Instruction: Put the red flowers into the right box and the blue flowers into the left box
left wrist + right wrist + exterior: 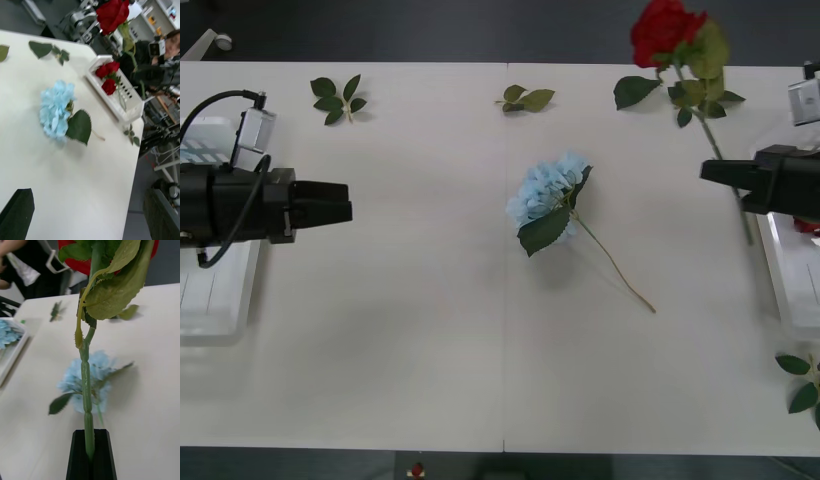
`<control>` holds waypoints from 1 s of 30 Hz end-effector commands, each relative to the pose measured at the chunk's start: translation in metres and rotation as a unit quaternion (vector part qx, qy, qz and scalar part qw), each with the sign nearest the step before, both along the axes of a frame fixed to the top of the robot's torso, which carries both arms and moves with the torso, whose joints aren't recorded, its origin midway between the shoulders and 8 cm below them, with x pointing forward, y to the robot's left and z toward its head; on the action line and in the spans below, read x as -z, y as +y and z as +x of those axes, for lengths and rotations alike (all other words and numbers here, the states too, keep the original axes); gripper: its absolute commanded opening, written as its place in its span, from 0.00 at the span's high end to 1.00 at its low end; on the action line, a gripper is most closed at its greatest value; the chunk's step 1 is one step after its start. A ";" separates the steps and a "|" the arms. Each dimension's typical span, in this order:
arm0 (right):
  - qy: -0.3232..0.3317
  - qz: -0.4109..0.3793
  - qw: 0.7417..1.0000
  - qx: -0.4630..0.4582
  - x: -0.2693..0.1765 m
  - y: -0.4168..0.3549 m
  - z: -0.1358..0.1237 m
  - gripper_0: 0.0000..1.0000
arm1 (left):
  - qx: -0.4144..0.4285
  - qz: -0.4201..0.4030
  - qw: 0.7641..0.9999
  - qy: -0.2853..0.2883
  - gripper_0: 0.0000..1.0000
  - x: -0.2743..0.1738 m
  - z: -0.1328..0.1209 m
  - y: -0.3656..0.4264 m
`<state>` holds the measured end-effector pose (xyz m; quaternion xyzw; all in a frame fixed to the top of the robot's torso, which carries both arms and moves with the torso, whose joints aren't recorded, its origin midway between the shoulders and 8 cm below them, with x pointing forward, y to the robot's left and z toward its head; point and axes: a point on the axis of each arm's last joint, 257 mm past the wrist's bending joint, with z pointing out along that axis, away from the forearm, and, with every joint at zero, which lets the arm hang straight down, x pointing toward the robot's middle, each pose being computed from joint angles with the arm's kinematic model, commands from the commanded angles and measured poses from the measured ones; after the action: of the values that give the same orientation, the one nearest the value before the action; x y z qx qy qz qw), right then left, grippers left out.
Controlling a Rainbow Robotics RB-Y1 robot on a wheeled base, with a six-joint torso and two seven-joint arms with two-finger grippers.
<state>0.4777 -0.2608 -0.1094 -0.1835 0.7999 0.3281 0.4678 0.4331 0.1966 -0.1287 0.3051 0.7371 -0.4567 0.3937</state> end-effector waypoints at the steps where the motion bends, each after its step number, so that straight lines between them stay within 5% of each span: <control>1: 0.041 -0.030 0.996 0.073 0.006 -0.078 0.008 1.00 | 0.005 0.051 0.999 -0.003 0.16 0.009 -0.002 0.031; 8: 0.070 -0.079 0.975 0.195 0.017 -0.203 0.014 1.00 | 0.035 0.111 0.991 -0.071 0.16 0.033 -0.007 0.050; 13: 0.085 -0.110 0.955 0.263 0.031 -0.283 0.005 1.00 | 0.022 0.119 0.990 -0.066 0.15 0.048 -0.006 0.046; 30: 0.106 -0.190 0.914 0.342 0.099 -0.374 -0.018 1.00 | 0.007 -0.084 0.996 0.006 0.15 0.049 -0.027 -0.078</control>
<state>0.4527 -0.6290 -0.2118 0.0538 0.9085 0.0190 0.4140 0.4084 0.1242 -0.1844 0.2970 0.7019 -0.5012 0.4098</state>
